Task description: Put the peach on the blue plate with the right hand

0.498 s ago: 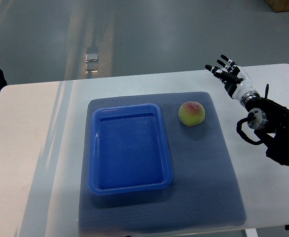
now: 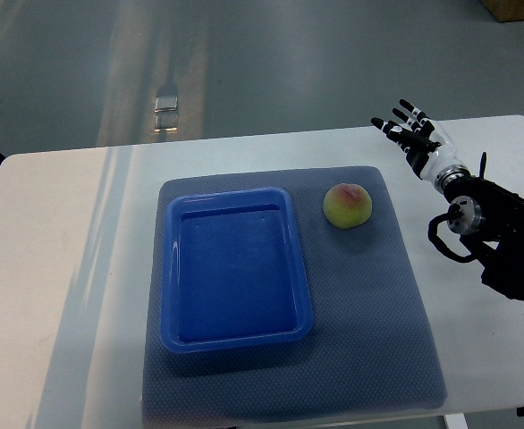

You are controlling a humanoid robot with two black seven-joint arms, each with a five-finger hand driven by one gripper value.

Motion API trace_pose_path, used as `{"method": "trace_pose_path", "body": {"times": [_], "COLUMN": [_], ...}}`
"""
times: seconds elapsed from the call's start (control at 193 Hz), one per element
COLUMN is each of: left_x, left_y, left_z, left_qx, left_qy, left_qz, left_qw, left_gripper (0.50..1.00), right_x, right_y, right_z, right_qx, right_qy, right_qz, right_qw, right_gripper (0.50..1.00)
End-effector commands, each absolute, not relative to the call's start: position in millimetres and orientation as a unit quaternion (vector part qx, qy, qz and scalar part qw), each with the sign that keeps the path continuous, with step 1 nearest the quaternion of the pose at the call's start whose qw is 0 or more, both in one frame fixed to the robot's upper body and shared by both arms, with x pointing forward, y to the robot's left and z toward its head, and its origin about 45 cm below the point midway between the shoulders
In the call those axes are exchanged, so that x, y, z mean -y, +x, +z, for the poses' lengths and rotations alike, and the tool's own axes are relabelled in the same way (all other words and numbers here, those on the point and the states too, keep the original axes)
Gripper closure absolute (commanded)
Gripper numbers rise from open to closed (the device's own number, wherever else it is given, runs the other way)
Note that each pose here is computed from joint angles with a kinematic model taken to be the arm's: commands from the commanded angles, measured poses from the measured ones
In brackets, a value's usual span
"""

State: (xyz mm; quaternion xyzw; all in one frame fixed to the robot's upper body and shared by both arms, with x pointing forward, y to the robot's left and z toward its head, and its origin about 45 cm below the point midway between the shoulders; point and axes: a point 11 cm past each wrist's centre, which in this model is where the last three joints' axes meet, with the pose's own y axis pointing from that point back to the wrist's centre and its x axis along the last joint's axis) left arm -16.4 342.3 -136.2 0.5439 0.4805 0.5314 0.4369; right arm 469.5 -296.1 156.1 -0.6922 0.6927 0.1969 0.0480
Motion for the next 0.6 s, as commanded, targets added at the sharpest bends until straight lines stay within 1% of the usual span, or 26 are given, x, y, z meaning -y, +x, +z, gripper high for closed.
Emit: {"method": "trace_pose_path", "body": {"times": [0.0,0.596], "left_x": [-342.3,-342.3], "left_y": [-16.4,-16.4], "left_z": [-136.2,-136.2], "left_qx": [-0.48,-0.48], "left_qy": [0.544,0.544], "left_qz": [0.531,0.531], "left_qw": [0.437,0.437], "left_gripper": [0.5,0.5], "right_x": [297.1,298.0], "right_y": [469.5,469.8], "right_z": [156.4,158.7], "right_qx": [-0.693,-0.693], "right_qy": [-0.692,-0.694], "right_qz": [0.196,0.185], "right_qw": [0.048,0.053], "right_gripper": [0.564,0.564]}}
